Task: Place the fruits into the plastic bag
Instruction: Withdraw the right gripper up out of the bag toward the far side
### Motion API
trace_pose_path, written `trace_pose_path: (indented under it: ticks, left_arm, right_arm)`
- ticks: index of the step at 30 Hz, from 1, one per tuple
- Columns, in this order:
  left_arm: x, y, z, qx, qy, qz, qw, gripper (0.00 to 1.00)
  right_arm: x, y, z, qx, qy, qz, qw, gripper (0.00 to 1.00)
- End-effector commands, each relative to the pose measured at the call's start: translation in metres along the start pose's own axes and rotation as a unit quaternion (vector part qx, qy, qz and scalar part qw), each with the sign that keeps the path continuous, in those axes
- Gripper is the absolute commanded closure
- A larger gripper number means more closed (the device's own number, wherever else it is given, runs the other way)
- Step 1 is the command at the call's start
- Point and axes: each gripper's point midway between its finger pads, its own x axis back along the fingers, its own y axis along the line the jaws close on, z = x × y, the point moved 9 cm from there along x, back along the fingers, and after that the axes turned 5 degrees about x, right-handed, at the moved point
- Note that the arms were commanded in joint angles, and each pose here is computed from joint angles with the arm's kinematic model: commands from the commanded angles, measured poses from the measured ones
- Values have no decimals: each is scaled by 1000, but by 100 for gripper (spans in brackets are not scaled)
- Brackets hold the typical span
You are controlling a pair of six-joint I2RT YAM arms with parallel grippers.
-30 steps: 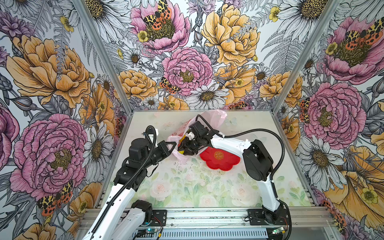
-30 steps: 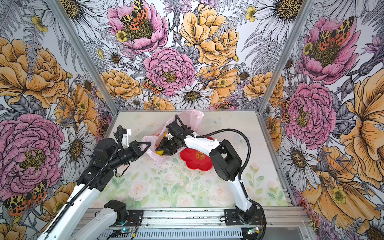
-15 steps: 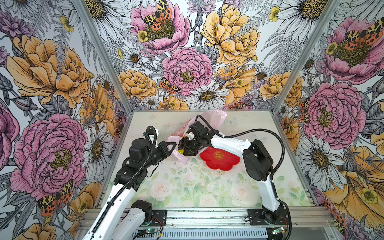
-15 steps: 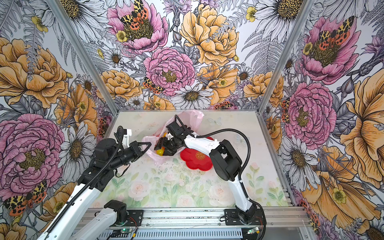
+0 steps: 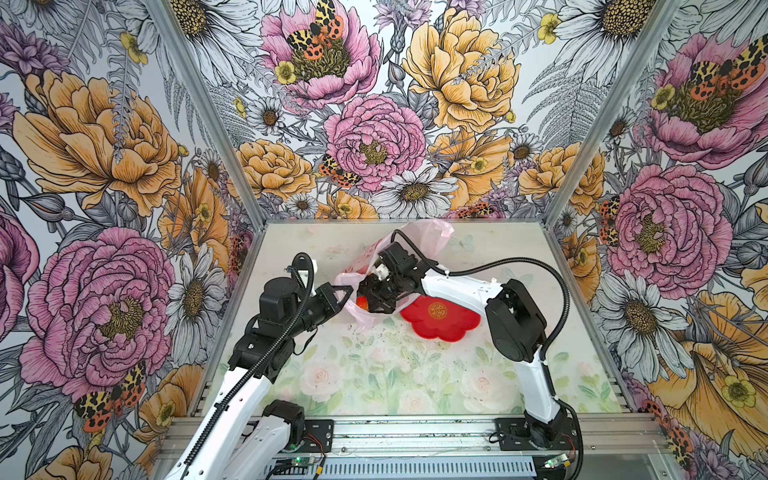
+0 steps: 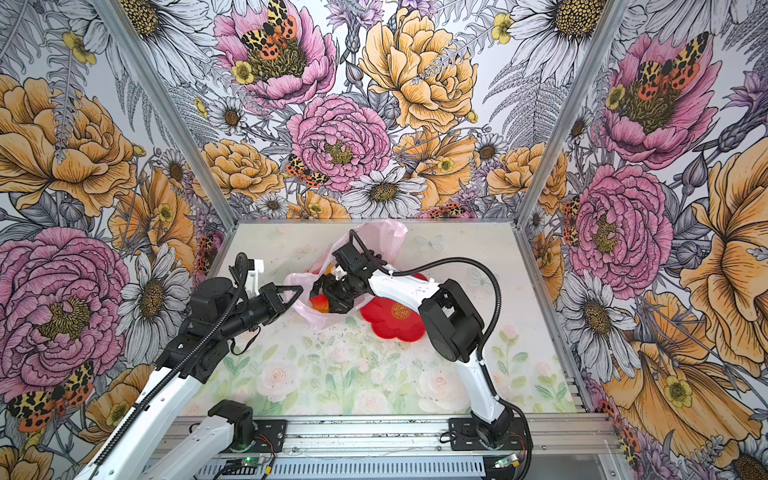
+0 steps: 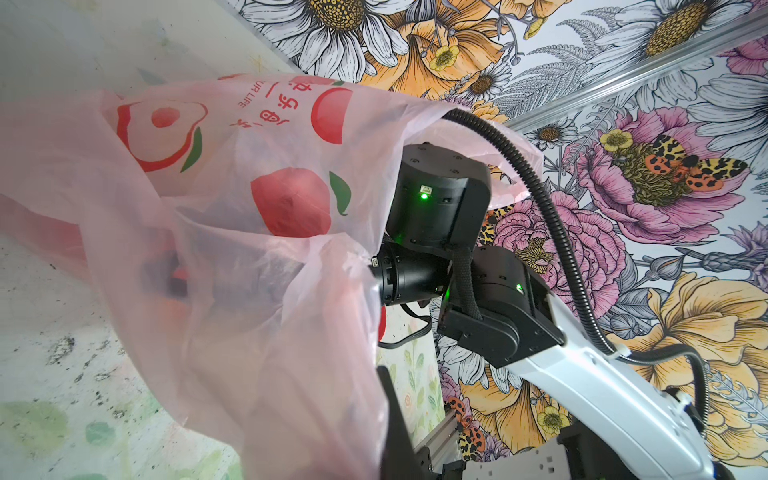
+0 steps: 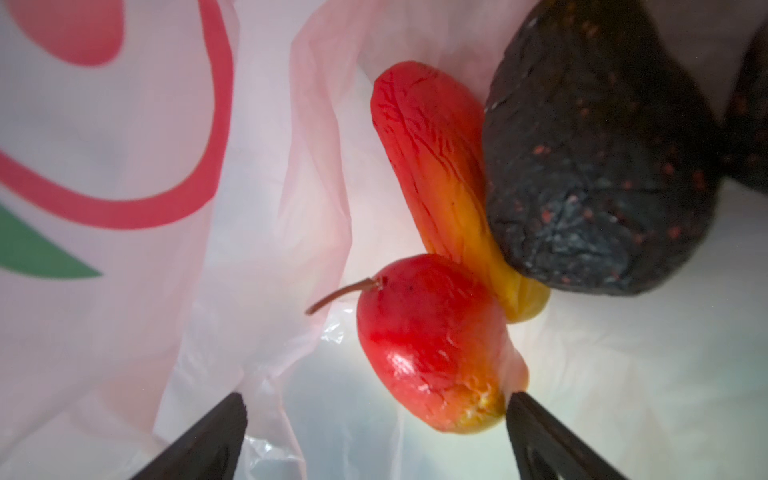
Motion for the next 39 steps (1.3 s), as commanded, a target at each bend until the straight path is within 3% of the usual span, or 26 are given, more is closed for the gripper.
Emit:
trace_pose_path:
  ticks: [1,8,17,26,32,39]
  left_arm:
    - [3,4,0,8,-14,-5,1000,100]
    - [6,6,2,18,-21,-6,1000,100]
    - [6,5,0,21,-29,-7,999,100]
    - [-3,3,-3,23,-25,-1,999,100]
    - [-9,1,-5,20,-17,-2,1000,100]
    - [-11,1,-5,17,-12,-1,1000,100]
  right_arm:
    - [-2,-2,2,7,-3,3,1000,1]
    - [15,6,6,27,-25,9,999,1]
    - [62,18,20,70,-57,27,996,0]
    - [110,35,44,162,-90,29,982,1]
    - [145,46,63,260,-131,48,955,0]
    - [188,38,88,374,-201,129,896,1]
